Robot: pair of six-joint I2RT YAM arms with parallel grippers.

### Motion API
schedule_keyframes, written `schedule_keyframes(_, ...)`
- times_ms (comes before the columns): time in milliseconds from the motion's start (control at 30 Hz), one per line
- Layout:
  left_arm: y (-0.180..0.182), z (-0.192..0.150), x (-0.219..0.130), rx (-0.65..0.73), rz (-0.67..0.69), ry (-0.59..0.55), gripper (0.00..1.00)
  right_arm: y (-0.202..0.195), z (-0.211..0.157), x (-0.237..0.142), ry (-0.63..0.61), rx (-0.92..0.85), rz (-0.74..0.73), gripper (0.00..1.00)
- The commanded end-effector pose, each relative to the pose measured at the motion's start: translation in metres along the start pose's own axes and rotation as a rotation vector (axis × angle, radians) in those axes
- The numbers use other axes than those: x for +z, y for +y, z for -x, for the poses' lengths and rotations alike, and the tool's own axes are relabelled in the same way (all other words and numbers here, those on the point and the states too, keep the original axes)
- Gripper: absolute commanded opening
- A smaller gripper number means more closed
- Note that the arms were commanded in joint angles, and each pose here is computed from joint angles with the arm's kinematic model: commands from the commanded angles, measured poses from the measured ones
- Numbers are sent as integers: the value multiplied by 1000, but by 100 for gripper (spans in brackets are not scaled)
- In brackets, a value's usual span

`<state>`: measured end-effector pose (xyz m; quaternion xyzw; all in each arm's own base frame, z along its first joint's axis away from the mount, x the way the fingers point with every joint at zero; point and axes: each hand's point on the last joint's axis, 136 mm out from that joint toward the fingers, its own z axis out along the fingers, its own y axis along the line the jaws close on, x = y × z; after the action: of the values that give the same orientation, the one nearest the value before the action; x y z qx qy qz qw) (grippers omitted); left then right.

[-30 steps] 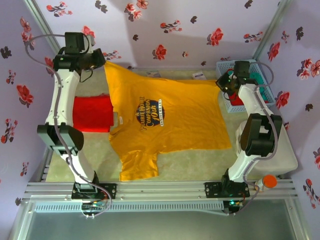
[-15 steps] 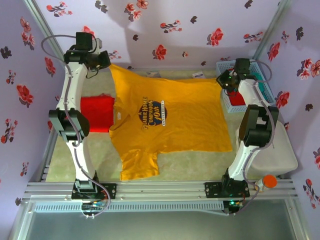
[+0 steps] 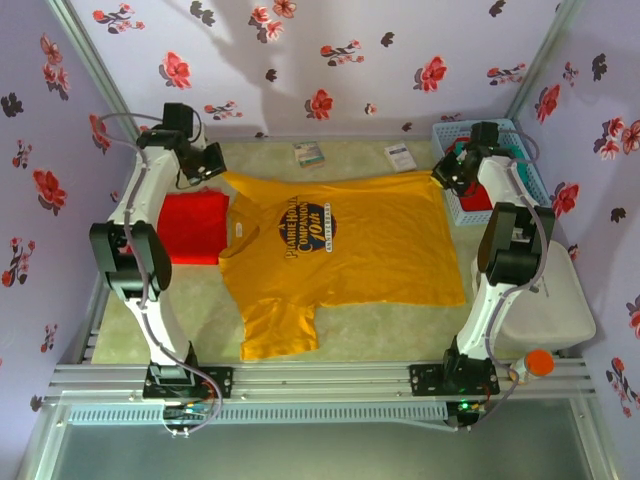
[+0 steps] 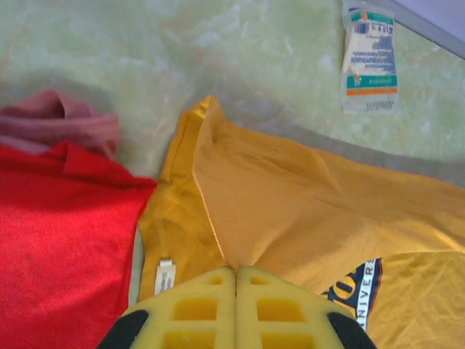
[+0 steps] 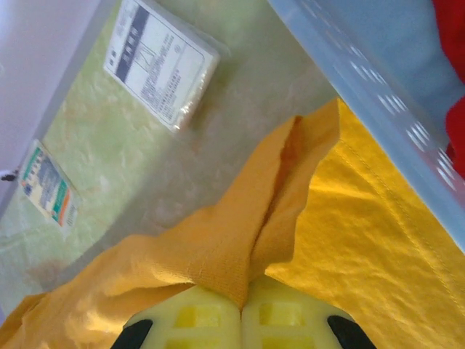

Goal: Fold and stack the t-shirts

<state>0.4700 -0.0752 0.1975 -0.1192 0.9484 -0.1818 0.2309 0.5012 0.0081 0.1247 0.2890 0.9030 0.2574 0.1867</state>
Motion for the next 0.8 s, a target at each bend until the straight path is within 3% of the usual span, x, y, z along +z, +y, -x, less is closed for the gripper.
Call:
schedule_keyframes(0, -11, -2, -24, -19, -47, -49, 0, -20, -18, 3, 97, -2, -70, 0)
schedule_keyframes(233, -6, -37, -32, -71, -64, -6, 0, -46, -29, 0, 145, -12, -158, 0)
schedule_keyframes(767, 20, -104, -13, -164, -44, 63, 0, -79, -36, -3, 174, -82, -346, 0)
